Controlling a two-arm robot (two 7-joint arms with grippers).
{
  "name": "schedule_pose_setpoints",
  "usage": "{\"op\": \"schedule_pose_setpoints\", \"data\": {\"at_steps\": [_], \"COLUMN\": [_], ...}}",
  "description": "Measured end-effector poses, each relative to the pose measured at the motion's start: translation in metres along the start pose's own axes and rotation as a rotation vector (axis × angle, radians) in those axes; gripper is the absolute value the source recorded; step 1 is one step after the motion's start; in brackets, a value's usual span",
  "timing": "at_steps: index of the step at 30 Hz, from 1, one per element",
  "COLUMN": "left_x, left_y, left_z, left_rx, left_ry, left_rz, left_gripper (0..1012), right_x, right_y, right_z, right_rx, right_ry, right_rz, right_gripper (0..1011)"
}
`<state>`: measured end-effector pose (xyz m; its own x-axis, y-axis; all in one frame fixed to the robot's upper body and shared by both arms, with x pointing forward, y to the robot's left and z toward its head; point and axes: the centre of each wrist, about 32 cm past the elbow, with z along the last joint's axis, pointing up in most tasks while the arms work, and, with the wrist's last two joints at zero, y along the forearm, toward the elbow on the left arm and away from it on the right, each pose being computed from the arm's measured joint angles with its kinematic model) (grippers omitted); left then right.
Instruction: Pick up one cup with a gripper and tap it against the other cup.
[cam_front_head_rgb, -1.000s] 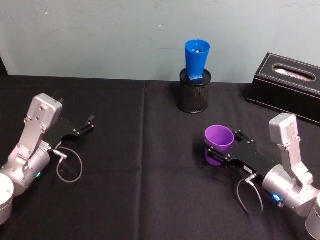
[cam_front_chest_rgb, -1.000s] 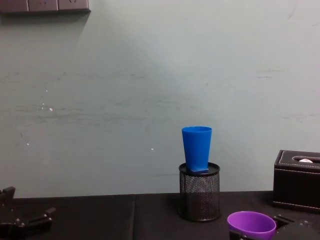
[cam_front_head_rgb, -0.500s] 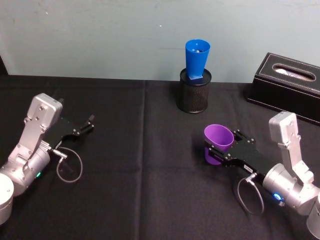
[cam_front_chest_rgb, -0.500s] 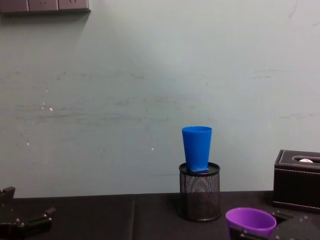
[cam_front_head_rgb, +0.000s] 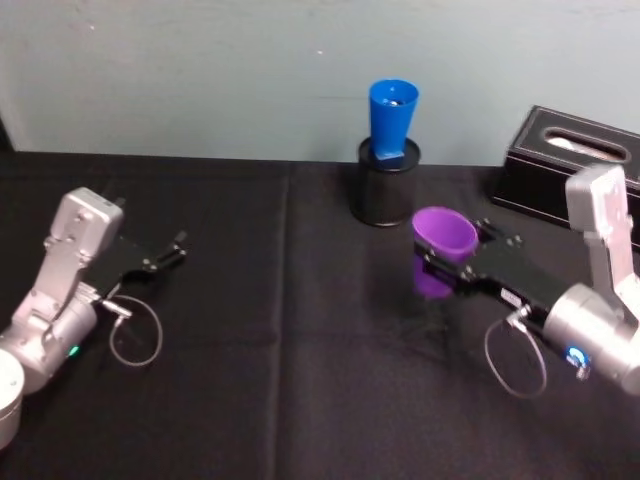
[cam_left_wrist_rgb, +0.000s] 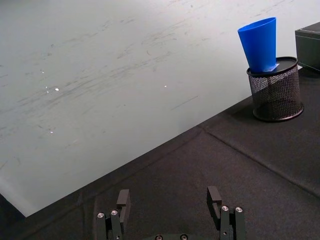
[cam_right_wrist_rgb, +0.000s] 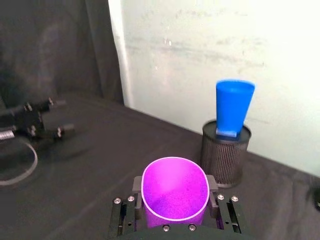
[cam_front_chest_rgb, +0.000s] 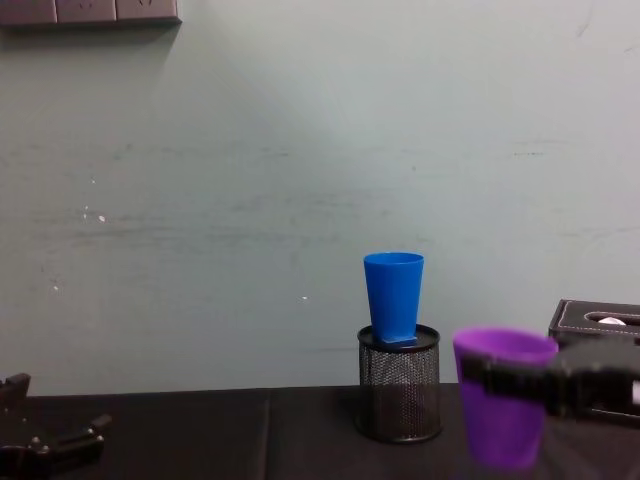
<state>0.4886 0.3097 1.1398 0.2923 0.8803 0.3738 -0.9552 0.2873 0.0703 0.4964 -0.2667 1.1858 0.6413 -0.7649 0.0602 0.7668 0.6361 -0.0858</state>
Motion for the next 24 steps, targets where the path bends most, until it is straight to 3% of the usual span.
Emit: {"op": "schedule_pose_setpoints", "data": {"at_steps": [3,4,5,12,15,24], "left_x": [0.0000,0.0000,0.0000,0.0000,0.0000,0.0000], "left_y": [0.0000,0.0000,0.0000,0.0000,0.0000,0.0000], "left_z": [0.0000,0.0000,0.0000,0.0000,0.0000,0.0000], "left_rx": [0.000,0.000,0.000,0.000,0.000,0.000], "left_ry": [0.000,0.000,0.000,0.000,0.000,0.000], "left_rz": [0.000,0.000,0.000,0.000,0.000,0.000], "left_gripper": [1004,1004,1005,1004,1004,1004], "right_x": [0.002,0.002,0.003,0.006,0.007,0.006], "right_y": [-0.002,-0.002,-0.002,-0.003,-0.003,-0.003], "right_z": [0.018,0.018,0.028,0.051,0.056,0.054], "right_rx": [0.027,0.027,0.046,0.064,0.062,0.062], "right_ry": [0.010,0.010,0.009,-0.020,-0.033,-0.028], "right_rz": [0.010,0.010,0.019,0.040,0.045,0.044], "right_gripper": [726,726,726,726,726,726]}}
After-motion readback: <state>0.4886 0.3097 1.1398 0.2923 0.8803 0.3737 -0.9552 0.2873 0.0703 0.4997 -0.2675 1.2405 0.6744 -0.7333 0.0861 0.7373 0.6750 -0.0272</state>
